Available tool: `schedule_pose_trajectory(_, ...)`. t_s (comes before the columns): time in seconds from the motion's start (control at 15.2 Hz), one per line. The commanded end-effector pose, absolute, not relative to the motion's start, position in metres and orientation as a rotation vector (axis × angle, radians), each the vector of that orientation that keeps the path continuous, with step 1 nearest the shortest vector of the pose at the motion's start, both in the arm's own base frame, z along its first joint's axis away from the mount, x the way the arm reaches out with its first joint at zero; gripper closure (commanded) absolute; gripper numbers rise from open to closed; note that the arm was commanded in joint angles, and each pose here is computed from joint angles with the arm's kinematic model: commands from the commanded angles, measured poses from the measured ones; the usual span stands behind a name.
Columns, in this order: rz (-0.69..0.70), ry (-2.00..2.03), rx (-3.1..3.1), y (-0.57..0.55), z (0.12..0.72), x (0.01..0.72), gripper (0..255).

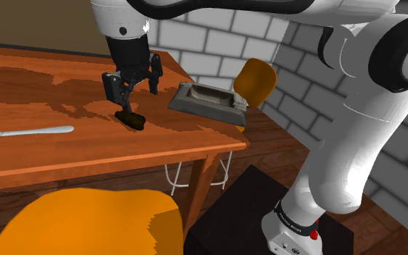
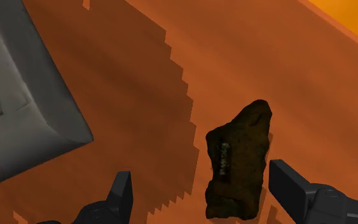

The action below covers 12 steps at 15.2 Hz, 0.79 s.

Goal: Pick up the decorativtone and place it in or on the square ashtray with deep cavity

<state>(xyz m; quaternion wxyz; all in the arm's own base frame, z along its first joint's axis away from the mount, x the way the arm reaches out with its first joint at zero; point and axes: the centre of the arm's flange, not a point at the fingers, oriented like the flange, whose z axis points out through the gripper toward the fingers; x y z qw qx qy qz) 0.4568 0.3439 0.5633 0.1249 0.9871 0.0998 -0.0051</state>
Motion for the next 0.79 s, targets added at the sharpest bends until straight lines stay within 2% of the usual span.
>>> schedule_pose_trajectory(0.0,-0.014,0.291,2.875,0.344,0.553,0.457,0)
schedule_pose_trajectory(0.33,-0.014,0.291,2.875,0.338,0.53,0.457,0)
schedule_pose_trajectory(0.73,-0.014,0.291,2.875,0.338,0.53,0.457,0)
